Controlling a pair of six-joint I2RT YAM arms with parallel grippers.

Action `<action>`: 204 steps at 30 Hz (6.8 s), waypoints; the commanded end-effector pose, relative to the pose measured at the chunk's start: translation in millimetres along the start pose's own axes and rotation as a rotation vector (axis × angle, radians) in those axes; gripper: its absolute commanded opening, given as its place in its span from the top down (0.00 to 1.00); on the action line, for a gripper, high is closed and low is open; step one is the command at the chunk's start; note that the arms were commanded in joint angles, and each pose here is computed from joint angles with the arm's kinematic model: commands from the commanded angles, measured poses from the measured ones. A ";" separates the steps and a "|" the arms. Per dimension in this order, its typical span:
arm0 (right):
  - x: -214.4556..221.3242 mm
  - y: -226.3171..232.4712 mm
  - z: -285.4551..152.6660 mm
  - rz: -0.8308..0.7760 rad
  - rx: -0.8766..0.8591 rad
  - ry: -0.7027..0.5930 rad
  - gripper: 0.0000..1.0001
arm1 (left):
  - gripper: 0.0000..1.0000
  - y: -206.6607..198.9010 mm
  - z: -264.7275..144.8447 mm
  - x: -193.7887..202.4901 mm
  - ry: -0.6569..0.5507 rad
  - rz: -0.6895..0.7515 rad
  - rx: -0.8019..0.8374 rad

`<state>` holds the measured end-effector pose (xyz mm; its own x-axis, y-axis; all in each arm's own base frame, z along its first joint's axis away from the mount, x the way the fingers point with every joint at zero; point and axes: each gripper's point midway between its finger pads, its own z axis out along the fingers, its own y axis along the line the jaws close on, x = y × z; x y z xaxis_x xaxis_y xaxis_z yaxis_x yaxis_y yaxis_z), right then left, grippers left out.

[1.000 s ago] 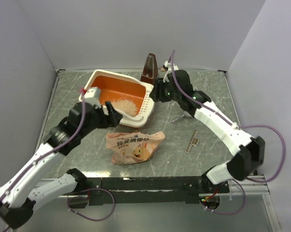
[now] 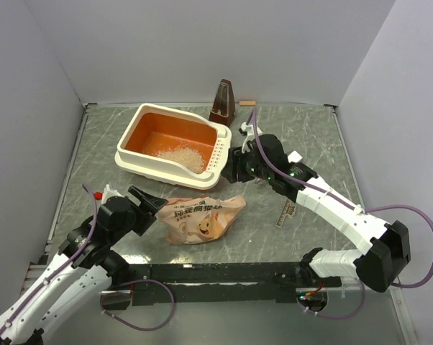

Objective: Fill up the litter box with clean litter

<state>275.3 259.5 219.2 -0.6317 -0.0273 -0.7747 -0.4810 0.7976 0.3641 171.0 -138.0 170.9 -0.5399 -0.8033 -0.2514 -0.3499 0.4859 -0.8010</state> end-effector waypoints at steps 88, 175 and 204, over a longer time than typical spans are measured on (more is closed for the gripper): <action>43.7 140.8 42.5 -0.918 -0.963 0.048 1.00 | 0.99 -122.3 -35.4 11.7 -0.120 0.646 1.006; -2.2 -2.5 2.6 -0.116 -0.351 0.054 0.30 | 0.08 -86.5 -44.0 -64.3 -0.287 0.690 0.345; 68.4 23.3 12.4 -0.089 -0.559 0.300 0.31 | 0.07 -77.9 -23.6 -51.5 -0.206 0.748 0.331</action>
<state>239.6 276.9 168.0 -0.7129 -0.2679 -0.6481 -0.6938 0.4043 0.5961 206.2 -121.4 253.0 -0.3943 -0.3804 -0.8366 0.2654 0.8244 -0.4999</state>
